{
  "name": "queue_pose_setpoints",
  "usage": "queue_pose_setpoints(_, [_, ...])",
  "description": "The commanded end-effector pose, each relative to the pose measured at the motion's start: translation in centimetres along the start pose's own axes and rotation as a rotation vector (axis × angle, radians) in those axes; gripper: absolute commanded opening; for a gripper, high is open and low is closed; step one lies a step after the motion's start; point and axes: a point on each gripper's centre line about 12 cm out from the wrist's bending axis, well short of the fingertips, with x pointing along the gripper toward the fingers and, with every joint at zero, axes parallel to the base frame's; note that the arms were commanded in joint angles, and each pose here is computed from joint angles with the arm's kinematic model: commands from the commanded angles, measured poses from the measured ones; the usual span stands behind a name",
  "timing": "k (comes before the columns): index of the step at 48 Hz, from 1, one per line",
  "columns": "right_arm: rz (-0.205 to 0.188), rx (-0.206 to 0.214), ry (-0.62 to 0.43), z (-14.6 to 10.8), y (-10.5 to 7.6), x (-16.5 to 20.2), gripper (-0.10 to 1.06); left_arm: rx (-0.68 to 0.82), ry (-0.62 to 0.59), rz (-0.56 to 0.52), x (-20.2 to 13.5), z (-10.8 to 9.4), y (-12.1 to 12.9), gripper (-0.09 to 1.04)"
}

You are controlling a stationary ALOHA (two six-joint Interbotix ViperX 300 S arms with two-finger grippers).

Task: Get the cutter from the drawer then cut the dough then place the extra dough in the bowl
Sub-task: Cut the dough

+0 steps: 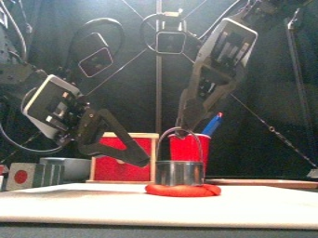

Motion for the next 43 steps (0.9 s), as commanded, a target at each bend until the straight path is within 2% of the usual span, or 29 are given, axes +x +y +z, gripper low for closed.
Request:
queue_pose_setpoints(1, [-0.022, -0.004, -0.017, 1.5, -0.2, -1.0, 0.75, -0.006, -0.028, 0.002, 0.6, 0.7, -0.3, 0.55])
queue_pose_setpoints(9, [-0.066, -0.014, -0.010, 1.7, -0.4, -0.9, 0.75, -0.003, -0.024, 0.001, 1.2, 0.5, -0.5, 0.52])
queue_pose_setpoints(17, [-0.082, -0.007, -0.008, 1.6, 0.0, -0.6, 0.75, -0.006, -0.022, 0.004, 1.3, 0.4, -0.5, 0.51])
queue_pose_setpoints(29, [-0.064, -0.017, -0.007, 1.5, 1.1, -0.1, 0.75, -0.020, -0.038, 0.013, 1.3, 1.0, -0.4, 0.50])
queue_pose_setpoints(43, [-0.060, -0.020, -0.027, 1.8, 1.3, 0.0, 0.75, -0.019, -0.033, 0.011, 1.8, 0.9, -0.6, 0.50])
